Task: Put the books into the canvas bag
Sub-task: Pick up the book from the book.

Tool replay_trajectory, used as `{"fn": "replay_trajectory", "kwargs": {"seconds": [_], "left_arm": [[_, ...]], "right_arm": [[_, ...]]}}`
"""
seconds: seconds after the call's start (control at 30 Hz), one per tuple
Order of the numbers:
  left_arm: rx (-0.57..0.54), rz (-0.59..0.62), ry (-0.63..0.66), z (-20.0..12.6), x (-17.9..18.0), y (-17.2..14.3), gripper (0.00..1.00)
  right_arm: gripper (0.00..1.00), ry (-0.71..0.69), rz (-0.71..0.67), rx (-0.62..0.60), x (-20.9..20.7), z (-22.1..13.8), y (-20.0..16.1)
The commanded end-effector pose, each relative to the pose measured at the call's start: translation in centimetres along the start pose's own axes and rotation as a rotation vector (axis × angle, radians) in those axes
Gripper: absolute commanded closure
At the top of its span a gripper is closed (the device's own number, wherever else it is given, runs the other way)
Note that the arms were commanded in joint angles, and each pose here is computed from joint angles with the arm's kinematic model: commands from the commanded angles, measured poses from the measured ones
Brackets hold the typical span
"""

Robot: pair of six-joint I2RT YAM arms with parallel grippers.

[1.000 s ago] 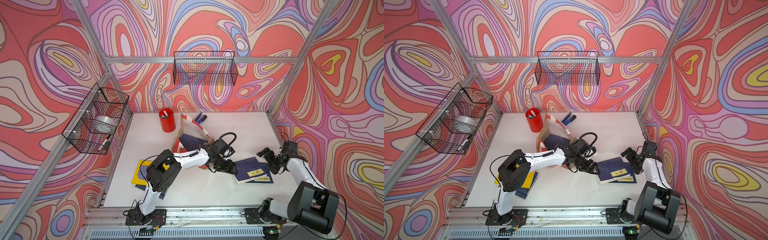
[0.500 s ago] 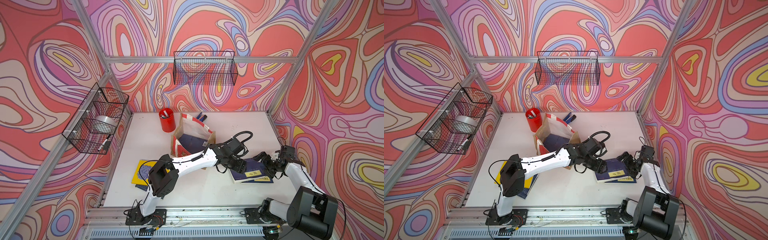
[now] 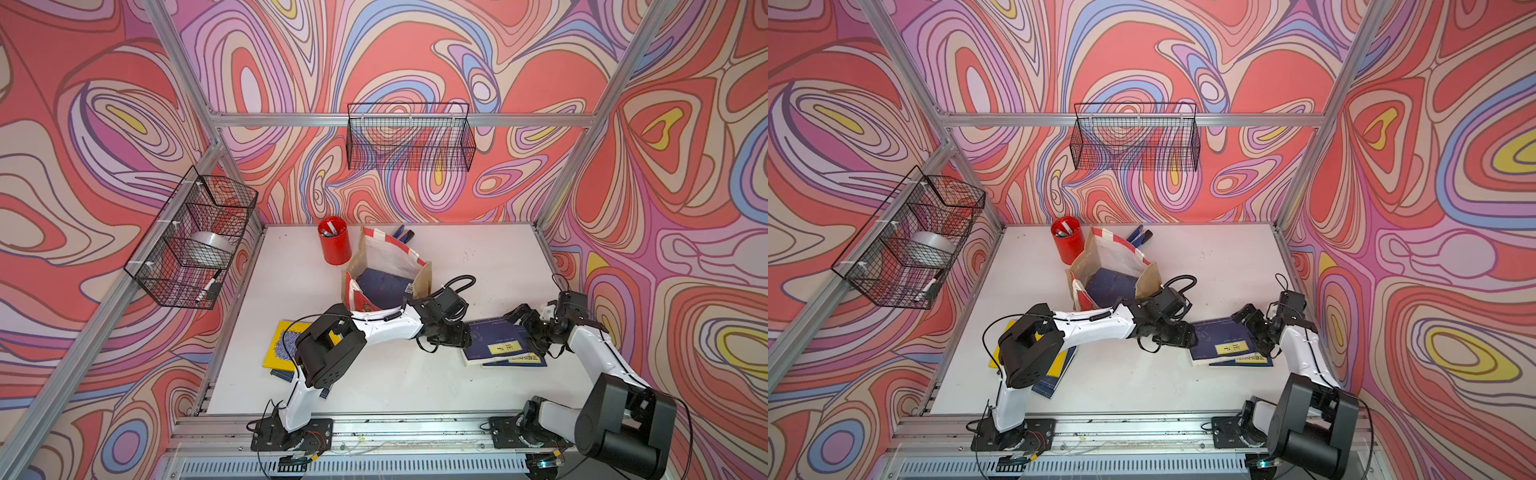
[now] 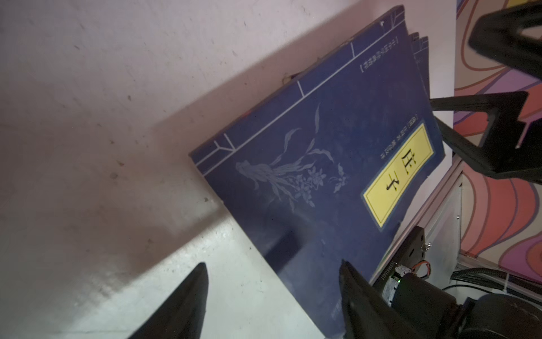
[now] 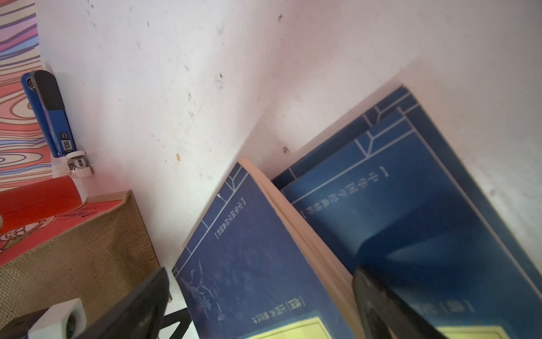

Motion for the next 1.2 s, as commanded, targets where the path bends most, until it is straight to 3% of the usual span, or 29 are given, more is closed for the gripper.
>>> {"fn": "replay_trajectory", "kwargs": {"seconds": [0.0, 0.2, 0.4, 0.63, 0.93, 1.17], "left_arm": [[-0.065, -0.043, -0.132, 1.2, -0.7, 1.1, 0.28], [-0.056, -0.098, -0.196, 2.5, 0.1, 0.9, 0.28], [-0.015, -0.116, -0.035, 1.9, 2.0, 0.1, 0.28], [-0.006, -0.119, 0.053, 1.3, 2.7, -0.1, 0.28], [-0.041, -0.149, -0.155, 3.3, 1.4, 0.7, 0.28], [-0.058, -0.155, -0.194, 3.3, 1.3, 0.8, 0.34]], "right_arm": [[0.02, 0.000, -0.001, 0.020, -0.1, 0.5, -0.5], [0.02, -0.015, 0.001, 0.015, -0.2, 0.5, -0.6], [0.02, -0.019, 0.003, 0.017, -0.2, 0.6, -0.5], [0.02, -0.018, -0.001, 0.020, -0.2, 0.7, -0.5], [0.02, -0.010, -0.003, 0.030, -0.1, 0.6, -1.0], [0.02, -0.011, -0.007, 0.037, 0.0, 0.8, -1.1]]}}
Point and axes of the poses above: each gripper's point midway between its finger pads, its own z axis out along the fingers, its own x axis along the line the jaws close on, y = z × x, the point moved 6 cm from there along -z, back along the fingers, and after that the axes turned 8 degrees about z, right-handed, at the moved point
